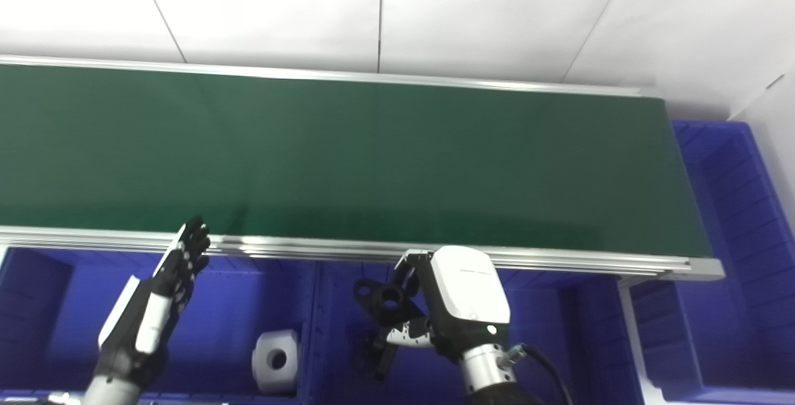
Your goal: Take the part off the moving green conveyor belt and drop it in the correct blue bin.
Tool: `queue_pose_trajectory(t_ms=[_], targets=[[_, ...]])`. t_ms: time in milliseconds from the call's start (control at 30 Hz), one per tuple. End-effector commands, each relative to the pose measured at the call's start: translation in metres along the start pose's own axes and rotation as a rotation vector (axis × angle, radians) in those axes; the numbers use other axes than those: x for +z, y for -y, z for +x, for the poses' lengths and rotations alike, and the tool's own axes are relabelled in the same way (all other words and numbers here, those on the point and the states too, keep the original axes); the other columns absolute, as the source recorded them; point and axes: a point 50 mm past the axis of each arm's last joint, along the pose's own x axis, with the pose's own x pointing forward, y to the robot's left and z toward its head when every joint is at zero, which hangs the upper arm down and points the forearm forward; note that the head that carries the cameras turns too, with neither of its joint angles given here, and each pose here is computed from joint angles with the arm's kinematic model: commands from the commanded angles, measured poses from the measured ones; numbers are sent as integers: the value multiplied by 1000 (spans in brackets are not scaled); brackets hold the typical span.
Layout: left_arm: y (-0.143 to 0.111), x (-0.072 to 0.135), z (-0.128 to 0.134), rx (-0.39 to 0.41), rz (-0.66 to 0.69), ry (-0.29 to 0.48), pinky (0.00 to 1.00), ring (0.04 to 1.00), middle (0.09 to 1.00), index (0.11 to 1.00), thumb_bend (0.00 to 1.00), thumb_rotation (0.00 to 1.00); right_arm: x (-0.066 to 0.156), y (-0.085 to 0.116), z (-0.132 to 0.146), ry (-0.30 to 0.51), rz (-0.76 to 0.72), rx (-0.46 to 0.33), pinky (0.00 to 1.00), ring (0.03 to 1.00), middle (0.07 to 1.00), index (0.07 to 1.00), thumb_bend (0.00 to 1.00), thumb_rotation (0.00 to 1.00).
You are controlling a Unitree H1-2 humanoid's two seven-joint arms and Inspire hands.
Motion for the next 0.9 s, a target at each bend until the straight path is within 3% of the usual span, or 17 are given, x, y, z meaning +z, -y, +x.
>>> queue_pose_trajectory(t_ms=[0,200,267,400,467,500,533,633,733,867], targets=[[-2,10,1,-6,-13,30,1000,1000,1000,1000,754,1000,3,5,5,19,-2,-39,194,275,404,524,518,0],[-2,13,4,-1,-23,26,1000,997,992,1000,743,1000,-8,0,14,-57,-43,32,229,310,405,528,517,0],[-2,13,5,-1,-25,26,1000,999,992,1000,737,1000,-11,-2,17,-77,-64,55,213,291,460,494,526,0],[-3,13,6,-8,-7,27,996,991,989,1000,741,1000,-14,-4,21,-109,-107,97,190,270,472,489,529,0],[-2,13,6,-8,-9,24,998,990,989,1000,738,1000,-15,-4,21,-126,-126,114,209,297,475,490,530,1],[-2,13,6,-9,-8,23,996,988,988,1000,739,1000,-16,-4,21,-145,-143,132,259,366,463,510,528,4],[-2,13,6,-10,-8,22,990,985,986,1000,744,1000,-16,-4,21,-162,-170,150,344,473,592,619,727,164],[-2,13,6,-12,-10,20,990,983,983,1000,755,1000,-15,-4,21,-190,-228,189,504,619,730,729,927,375],[-3,13,6,-10,-10,18,979,977,976,1000,768,1000,-13,-3,20,-193,-233,193,593,704,776,741,987,480],[-4,12,6,-15,6,12,975,976,977,1000,782,1000,-11,-1,19,-191,-235,192,611,716,784,746,1000,521]])
